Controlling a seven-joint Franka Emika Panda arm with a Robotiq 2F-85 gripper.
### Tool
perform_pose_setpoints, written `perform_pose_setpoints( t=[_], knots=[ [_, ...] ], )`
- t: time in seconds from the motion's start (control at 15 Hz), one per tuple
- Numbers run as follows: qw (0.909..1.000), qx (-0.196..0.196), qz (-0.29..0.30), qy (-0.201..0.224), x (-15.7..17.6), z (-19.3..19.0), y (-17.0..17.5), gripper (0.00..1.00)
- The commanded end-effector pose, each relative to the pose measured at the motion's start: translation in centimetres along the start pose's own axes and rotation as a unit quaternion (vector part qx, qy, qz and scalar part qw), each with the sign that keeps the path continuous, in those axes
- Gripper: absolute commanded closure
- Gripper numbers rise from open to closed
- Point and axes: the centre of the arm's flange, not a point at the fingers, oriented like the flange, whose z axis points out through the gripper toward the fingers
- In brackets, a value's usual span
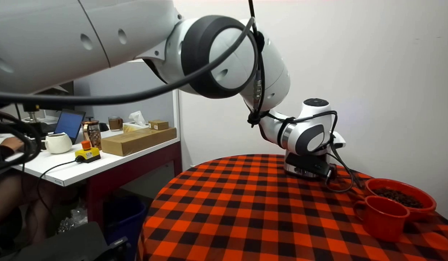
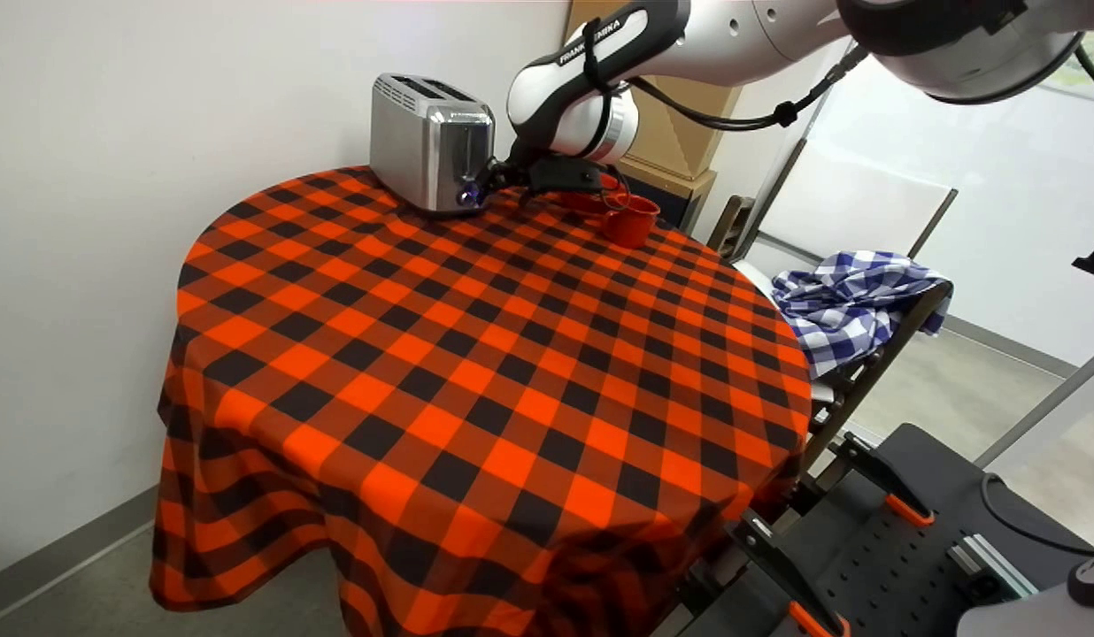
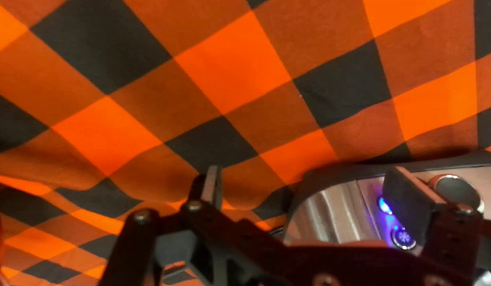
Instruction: Turn off the toaster
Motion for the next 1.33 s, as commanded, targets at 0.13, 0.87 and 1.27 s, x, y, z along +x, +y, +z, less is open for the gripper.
perform_pose_setpoints(
  t=[0.13,0.87,1.27],
  knots=[
    [0.9995,0.001,0.010,0.030,1.5,1.3,0.1,0.00],
    [0.9971,0.034,0.006,-0.067,1.9,-3.8,-1.5,0.00],
    [0.9876,0.068,-0.021,-0.140,2.0,-9.1,-4.5,0.00]
  ],
)
